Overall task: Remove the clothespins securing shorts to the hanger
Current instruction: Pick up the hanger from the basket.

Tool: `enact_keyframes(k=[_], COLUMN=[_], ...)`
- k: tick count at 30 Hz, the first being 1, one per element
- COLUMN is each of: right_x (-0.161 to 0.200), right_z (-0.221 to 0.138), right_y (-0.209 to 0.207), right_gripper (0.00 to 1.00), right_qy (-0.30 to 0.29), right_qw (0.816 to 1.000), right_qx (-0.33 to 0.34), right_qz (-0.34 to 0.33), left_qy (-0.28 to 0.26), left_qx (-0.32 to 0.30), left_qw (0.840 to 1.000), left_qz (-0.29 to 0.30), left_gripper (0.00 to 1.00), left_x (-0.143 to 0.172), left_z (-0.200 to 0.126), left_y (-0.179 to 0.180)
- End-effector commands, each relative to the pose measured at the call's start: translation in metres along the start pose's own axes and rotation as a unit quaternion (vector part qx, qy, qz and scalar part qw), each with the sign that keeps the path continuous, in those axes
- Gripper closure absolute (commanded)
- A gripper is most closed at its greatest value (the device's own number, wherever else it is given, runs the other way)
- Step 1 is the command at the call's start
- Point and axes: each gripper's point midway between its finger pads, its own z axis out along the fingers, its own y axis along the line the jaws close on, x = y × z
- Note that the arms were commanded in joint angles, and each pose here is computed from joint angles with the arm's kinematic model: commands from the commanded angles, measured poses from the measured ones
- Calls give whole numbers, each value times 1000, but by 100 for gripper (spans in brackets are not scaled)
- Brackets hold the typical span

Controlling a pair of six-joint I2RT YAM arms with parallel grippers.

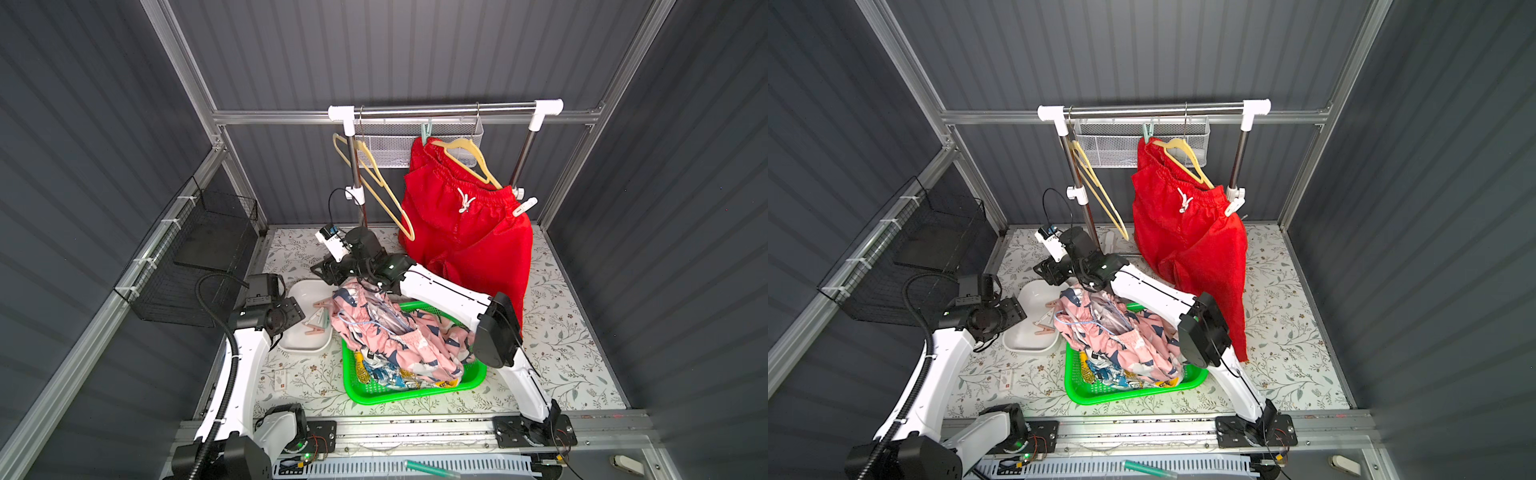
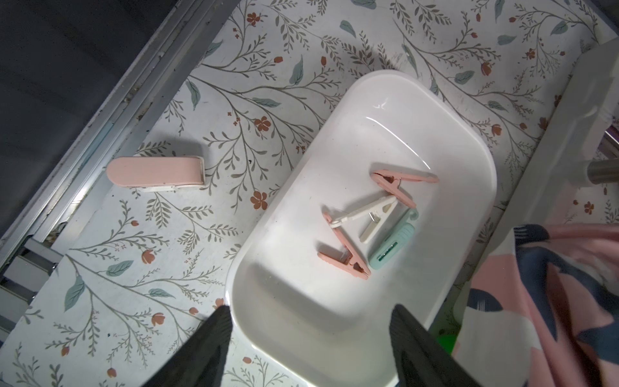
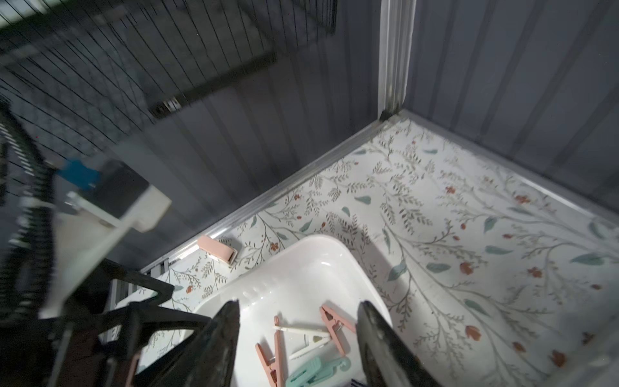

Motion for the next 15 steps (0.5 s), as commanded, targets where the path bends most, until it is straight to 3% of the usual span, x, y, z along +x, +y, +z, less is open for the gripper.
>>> enact_keyframes(k=[1, 7, 15], right_x=[-24, -32, -1], right_z=[-22, -65, -137], right_y=[0, 4, 16], right_gripper=[41, 38, 37], right_qy=[-29, -42, -46], right_qw=[999, 998, 996], right_qx=[16, 32, 58], right_qz=[-21, -31, -47], left_qy=[9, 17, 15], left_qx=[16, 44, 87], left_qw=[1000, 999, 995], left_qz=[-1, 18, 36], left_gripper=[22, 16, 7], left_x=[4, 6, 8], left_z=[2, 3, -2], left_y=[-4, -14, -29])
